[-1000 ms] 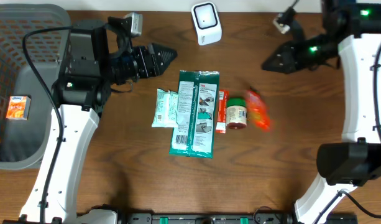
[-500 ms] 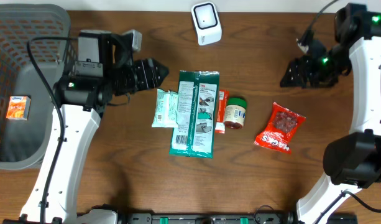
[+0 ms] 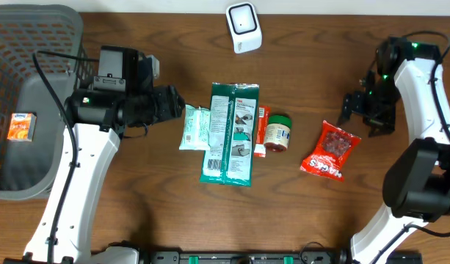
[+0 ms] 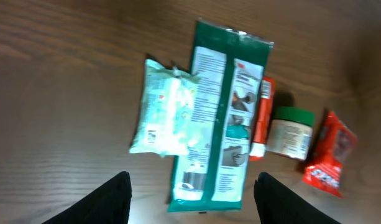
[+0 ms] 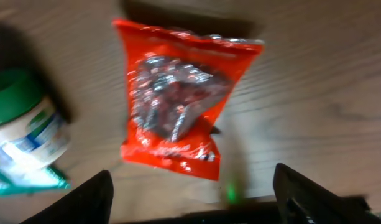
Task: Scan the item barcode
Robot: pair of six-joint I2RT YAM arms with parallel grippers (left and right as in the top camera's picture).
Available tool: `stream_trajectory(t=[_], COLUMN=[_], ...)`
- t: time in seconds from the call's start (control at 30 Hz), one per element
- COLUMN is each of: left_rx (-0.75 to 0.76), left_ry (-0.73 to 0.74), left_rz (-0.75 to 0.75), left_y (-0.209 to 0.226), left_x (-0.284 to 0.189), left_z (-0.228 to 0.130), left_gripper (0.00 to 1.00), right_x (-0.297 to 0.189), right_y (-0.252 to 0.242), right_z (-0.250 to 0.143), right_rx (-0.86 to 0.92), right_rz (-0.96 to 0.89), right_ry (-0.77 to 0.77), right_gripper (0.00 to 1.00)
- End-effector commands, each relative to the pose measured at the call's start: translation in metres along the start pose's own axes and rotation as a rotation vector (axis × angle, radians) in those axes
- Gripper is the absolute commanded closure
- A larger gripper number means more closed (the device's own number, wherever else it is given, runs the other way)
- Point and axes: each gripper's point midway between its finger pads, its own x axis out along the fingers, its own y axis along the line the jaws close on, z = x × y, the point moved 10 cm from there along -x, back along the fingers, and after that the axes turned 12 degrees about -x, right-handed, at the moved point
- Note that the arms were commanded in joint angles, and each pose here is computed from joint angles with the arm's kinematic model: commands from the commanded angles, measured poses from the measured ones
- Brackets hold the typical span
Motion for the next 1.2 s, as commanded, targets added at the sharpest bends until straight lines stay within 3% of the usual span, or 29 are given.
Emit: stream_trajectory(t=[0.0, 0.07, 0.27, 0.37, 0.4, 0.57, 0.8, 0.97, 1.17], left_rx=[0.009, 0.007, 0.005, -0.006, -0.012, -0.014, -0.016, -0.016, -0.016], left_ry=[-0.017, -0.023, -0.027, -0.047, -0.052, -0.043, -0.036, -0.036, -0.035], left_rz=[0.095, 0.122, 0.139, 0.170, 0.179, 0.185, 0.188, 0.189, 0.189], left_y=[0.010, 0.012, 0.014, 0.016, 0.017, 0.017, 0.018, 0.018, 0.018], left_x=[0.004, 0.004, 0.003, 0.003, 0.003, 0.003, 0.003, 0.003, 0.003], left_z=[-0.002, -0.002, -0.002, -0.001, -0.001, -0.002, -0.003, -0.003, -0.003], left_gripper=[0.36, 0.36, 0.36, 0.36, 0.36, 0.36, 0.36, 0.36, 0.36], right_x=[-0.003, -0.012, -0.077, -0.088, -0.086, -0.039, 0.051, 0.080, 0.114], right_y=[-0.017, -0.027, -0.044, -0.045, -0.044, -0.041, -0.027, -0.027, -0.030], right_z=[-0.007, -0.016, -0.066, -0.091, -0.097, -0.103, -0.084, -0.077, -0.077], right_rx=[0.104, 0.128, 0.201, 0.224, 0.227, 0.213, 0.158, 0.151, 0.161], right_rz=[-0.038, -0.058, -0.057, -0.054, -0.054, 0.016, 0.197, 0.187, 0.171], right_ry=[-0.004, -0.021, -0.283, -0.379, -0.398, -0.400, -0.387, -0.440, -0.459], right_gripper=[0.31, 0.38, 0.34, 0.28, 0.21, 0.18, 0.33, 0.45, 0.47])
